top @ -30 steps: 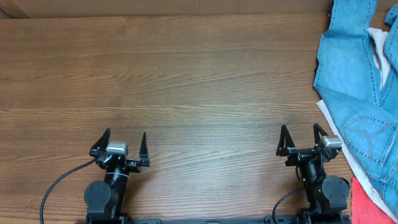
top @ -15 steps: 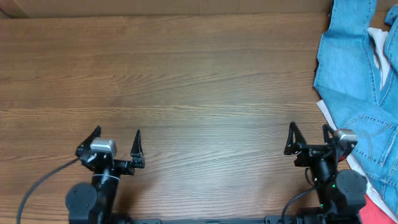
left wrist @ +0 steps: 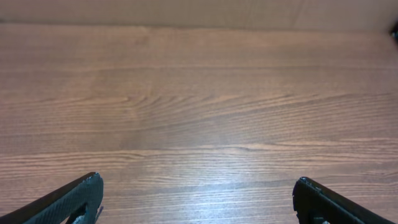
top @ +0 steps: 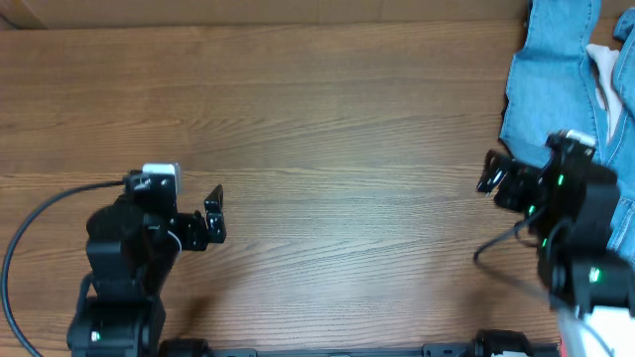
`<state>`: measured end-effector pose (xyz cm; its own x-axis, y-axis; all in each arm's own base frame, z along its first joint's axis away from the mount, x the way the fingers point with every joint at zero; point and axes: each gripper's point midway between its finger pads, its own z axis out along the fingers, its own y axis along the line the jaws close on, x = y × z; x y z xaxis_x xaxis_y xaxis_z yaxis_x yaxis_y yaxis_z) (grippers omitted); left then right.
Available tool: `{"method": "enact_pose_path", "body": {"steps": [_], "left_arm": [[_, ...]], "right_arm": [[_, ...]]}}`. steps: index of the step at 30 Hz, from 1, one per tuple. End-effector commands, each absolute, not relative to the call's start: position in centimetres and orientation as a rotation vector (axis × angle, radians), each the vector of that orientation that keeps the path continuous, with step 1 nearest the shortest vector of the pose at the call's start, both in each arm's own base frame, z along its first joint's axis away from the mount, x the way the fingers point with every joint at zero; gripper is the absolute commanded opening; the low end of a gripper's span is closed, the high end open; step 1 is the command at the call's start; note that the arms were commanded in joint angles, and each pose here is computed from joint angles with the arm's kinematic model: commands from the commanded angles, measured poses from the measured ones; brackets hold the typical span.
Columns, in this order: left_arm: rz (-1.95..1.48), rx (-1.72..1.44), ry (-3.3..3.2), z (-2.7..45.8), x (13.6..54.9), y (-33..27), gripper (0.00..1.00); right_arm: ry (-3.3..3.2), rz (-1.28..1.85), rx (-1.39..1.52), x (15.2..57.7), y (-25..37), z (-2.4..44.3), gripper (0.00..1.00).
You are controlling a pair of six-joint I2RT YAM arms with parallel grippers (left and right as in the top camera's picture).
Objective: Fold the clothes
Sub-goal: 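Reach the right gripper into the clothes pile and grasp the blue jeans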
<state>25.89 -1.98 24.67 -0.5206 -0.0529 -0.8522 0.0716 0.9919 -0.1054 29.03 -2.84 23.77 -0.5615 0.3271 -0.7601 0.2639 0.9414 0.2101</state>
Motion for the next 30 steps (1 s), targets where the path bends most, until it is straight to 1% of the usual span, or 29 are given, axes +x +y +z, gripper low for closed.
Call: {"method": "enact_pose_path", "body": {"steps": [1, 7, 13, 20, 26, 30], "left_arm": [[-0.158, 0.023, 2.098, 26.4, 26.6, -2.0, 1.0], [-0.16, 0.025, 2.094, 26.7, 26.7, -2.1, 1.0], [-0.16, 0.025, 2.094, 26.7, 26.7, -2.1, 1.0], [-0.152, 0.021, 2.095, 26.7, 26.7, -1.9, 1.0], [-0.152, 0.02, 2.096, 26.7, 26.7, -1.9, 1.0], [-0.152, 0.02, 2.095, 26.7, 26.7, -1.9, 1.0]], "right_arm": [[2.21, 0.01, 0.546, 30.6, -6.6, 24.9, 1.0], [2.226, -0.134, 0.77, 31.0, -14.7, 23.3, 1.0], [2.121, -0.254, 1.039, 28.9, -23.6, 21.6, 1.0], [1.994, -0.358, 1.241, 25.9, -31.7, 19.7, 1.0], [1.99, -0.347, 1.365, 24.0, -35.5, 15.8, 1.0], [2.023, -0.313, 1.367, 23.9, -36.9, 13.3, 1.0]]}}
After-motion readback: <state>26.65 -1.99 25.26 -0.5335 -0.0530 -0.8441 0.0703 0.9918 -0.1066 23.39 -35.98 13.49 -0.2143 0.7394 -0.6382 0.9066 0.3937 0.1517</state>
